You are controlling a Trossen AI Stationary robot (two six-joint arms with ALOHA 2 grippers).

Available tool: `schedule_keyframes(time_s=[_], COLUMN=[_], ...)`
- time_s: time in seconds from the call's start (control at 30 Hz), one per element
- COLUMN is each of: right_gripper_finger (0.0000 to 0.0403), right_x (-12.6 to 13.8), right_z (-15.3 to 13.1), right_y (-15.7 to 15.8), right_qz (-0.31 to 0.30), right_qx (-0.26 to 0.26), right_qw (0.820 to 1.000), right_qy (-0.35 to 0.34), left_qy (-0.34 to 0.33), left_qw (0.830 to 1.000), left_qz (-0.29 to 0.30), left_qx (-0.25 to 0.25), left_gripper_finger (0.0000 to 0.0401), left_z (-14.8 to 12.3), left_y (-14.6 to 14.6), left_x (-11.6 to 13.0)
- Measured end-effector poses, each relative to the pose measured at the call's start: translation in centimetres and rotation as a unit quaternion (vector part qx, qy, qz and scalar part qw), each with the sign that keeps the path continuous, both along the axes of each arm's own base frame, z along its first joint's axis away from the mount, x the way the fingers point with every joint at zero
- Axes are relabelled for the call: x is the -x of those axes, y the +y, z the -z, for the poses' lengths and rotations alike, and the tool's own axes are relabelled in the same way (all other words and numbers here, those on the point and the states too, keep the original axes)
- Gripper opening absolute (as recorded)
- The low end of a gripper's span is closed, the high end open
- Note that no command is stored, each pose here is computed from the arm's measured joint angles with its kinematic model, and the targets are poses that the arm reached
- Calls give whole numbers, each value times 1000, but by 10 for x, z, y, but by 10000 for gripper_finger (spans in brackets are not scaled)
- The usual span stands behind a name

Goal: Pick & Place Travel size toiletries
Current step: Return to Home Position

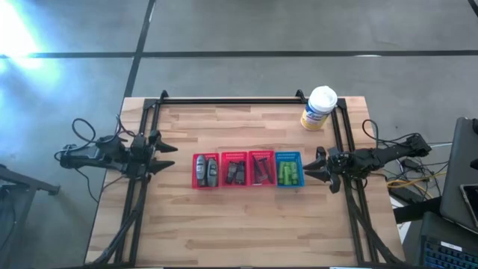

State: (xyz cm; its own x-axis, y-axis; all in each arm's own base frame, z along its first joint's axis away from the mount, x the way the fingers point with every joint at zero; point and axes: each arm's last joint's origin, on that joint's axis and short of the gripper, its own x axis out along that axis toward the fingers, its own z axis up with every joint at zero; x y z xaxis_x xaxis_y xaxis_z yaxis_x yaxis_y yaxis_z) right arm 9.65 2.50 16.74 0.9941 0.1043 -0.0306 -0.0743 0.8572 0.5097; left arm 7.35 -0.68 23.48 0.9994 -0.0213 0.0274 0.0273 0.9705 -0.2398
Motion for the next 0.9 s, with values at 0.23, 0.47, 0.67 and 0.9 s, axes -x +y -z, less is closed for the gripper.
schedule_keyframes(time_s=[0.23,0.47,0.67,0.9], right_gripper_finger=[79,59,52,65], right_x=[0,0,0,0], right_z=[0,0,0,0], right_y=[0,0,0,0], right_qz=[0,0,0,0], right_qx=[0,0,0,0], right_qw=[1000,1000,1000,1000], right_qy=[0,0,0,0], left_qy=[0,0,0,0], left_qw=[1000,1000,1000,1000], left_qz=[0,0,0,0], left_qx=[0,0,0,0], left_gripper_finger=[259,259,259,259], left_z=[0,0,0,0], left_y=[0,0,0,0], left_x=[0,0,0,0])
